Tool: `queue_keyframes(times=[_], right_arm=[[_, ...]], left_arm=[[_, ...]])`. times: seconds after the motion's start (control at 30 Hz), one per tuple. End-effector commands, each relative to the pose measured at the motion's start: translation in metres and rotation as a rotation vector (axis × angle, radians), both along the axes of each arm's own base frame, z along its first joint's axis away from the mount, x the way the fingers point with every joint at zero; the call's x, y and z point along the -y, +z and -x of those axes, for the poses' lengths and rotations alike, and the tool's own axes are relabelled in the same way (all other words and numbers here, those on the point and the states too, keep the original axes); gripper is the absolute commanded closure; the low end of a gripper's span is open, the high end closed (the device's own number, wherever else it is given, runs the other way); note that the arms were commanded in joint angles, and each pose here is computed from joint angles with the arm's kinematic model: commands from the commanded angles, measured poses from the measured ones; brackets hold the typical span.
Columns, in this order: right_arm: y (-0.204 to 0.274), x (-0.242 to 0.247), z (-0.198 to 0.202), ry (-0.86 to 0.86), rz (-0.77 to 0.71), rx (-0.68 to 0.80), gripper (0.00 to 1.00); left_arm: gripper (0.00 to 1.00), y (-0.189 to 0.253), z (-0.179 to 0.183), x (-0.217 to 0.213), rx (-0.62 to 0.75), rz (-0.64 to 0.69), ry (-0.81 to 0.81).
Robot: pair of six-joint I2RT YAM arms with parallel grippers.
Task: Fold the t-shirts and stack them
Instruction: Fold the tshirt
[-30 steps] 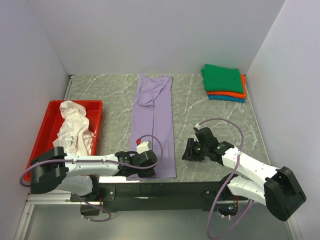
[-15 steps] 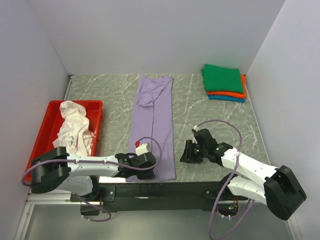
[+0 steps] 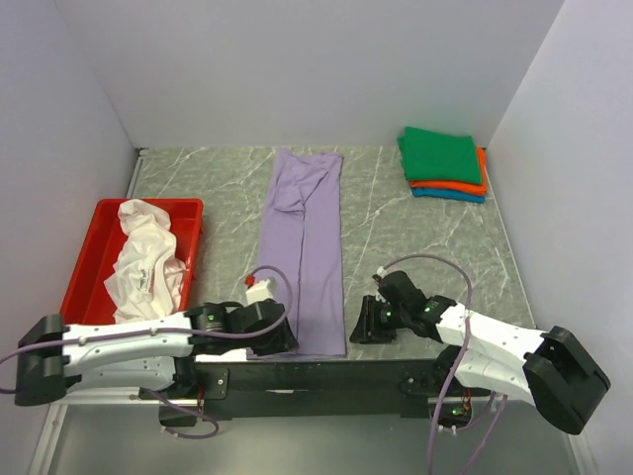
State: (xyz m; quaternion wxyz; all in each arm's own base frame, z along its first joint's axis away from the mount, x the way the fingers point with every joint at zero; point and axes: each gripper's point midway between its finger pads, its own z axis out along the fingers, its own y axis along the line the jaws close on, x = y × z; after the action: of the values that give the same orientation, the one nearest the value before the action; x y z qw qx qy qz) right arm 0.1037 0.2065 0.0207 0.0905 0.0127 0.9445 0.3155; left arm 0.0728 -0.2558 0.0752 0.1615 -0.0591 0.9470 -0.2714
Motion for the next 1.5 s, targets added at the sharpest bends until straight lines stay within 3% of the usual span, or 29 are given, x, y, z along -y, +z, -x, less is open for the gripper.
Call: queue_keyframes(times=[0.0,0.07,0.53,0.9,1.13,1.3,1.4,1.47], right_arm=[[0.005,-0.013,0.008,-0.007,-0.077,-0.017,0.58],[0.002,-0.015,0.013,-0.017,-0.090,-0.036,0.58],[-0.011,-0.020,0.028,-0.039,-0.108,-0.090,0.60],[-0.024,-0.022,0.038,-0.023,-0.104,-0.132,0.64],[-0.026,-0.022,0.038,-0.013,-0.086,-0.128,0.69],[-0.024,-0.021,0.034,0.002,-0.062,-0.099,0.85],[-0.022,-0.017,0.030,0.006,-0.021,-0.078,0.98],[-0.019,-0.012,0.026,-0.003,0.009,-0.059,1.00]], left_arm=[[0.54,-0.008,0.003,-0.037,-0.020,-0.071,0.095],[0.50,-0.009,0.005,-0.048,-0.035,-0.056,0.134],[0.48,-0.042,0.004,-0.107,-0.075,-0.090,0.404],[0.47,-0.064,0.000,-0.114,-0.066,-0.146,0.437],[0.62,-0.063,-0.003,-0.110,-0.057,-0.139,0.426],[0.79,-0.063,-0.001,-0.096,-0.059,-0.165,0.347],[0.97,-0.062,-0.002,-0.085,-0.047,-0.184,0.281],[0.99,-0.058,-0.004,-0.073,-0.041,-0.175,0.250]])
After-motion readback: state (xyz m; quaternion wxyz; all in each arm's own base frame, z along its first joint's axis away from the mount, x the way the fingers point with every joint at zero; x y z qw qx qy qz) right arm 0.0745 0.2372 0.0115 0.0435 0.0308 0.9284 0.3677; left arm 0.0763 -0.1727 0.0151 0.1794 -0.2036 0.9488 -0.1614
